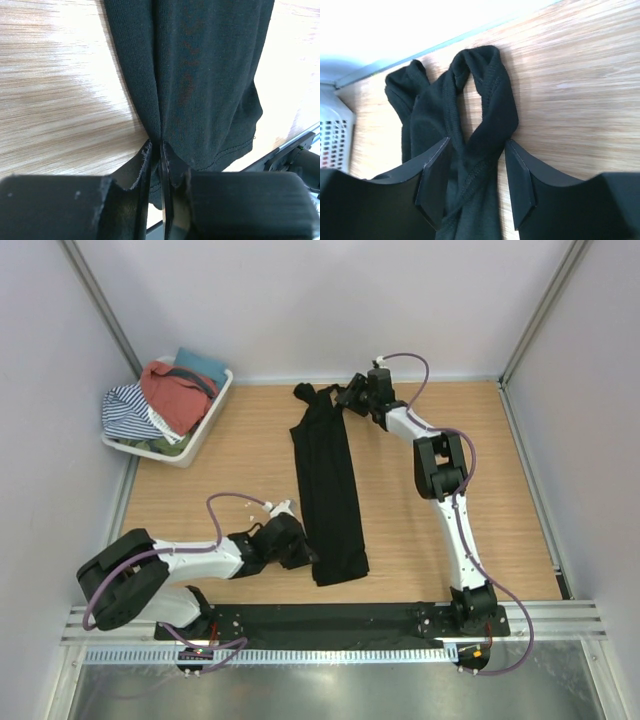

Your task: Fold and stack the tank tops

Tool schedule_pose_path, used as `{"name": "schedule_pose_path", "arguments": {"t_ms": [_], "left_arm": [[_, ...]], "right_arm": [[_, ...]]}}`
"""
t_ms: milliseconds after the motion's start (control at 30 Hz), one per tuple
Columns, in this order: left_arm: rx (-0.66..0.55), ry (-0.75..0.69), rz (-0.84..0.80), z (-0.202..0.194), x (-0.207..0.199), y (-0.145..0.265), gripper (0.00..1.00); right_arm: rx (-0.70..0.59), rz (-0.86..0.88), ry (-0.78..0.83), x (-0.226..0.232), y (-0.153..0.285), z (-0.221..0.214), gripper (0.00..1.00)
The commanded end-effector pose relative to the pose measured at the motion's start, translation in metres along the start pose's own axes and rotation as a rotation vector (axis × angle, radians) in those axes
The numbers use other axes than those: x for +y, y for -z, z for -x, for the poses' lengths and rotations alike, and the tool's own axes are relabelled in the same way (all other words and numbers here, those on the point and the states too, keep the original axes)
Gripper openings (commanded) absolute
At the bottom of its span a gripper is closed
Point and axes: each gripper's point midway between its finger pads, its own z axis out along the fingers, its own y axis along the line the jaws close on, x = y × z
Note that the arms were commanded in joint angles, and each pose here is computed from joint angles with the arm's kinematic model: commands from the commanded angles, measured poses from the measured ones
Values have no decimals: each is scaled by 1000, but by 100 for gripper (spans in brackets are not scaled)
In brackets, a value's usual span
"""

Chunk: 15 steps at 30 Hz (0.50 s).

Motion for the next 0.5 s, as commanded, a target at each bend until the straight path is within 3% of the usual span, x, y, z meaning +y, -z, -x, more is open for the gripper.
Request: {"name": "schedule_pose_path", "arguments": {"t_ms": [0,33,333,400,467], "left_arm": [[93,-43,247,-33,76,7,14],[94,-44,241,-33,75,8,13],[90,-72,283,-37,96,29,13],[78,-70,269,-36,96,33,17],[75,-65,262,-37,98,36,31]], "right_arm": [[-68,32,111,34,35,43,53],[-83,46,130,47,50,53,53],[40,-55,179,26,148,9,62],[96,-40,163,26,181,-16,63],[215,-72,145,12,206,-64,60]]}}
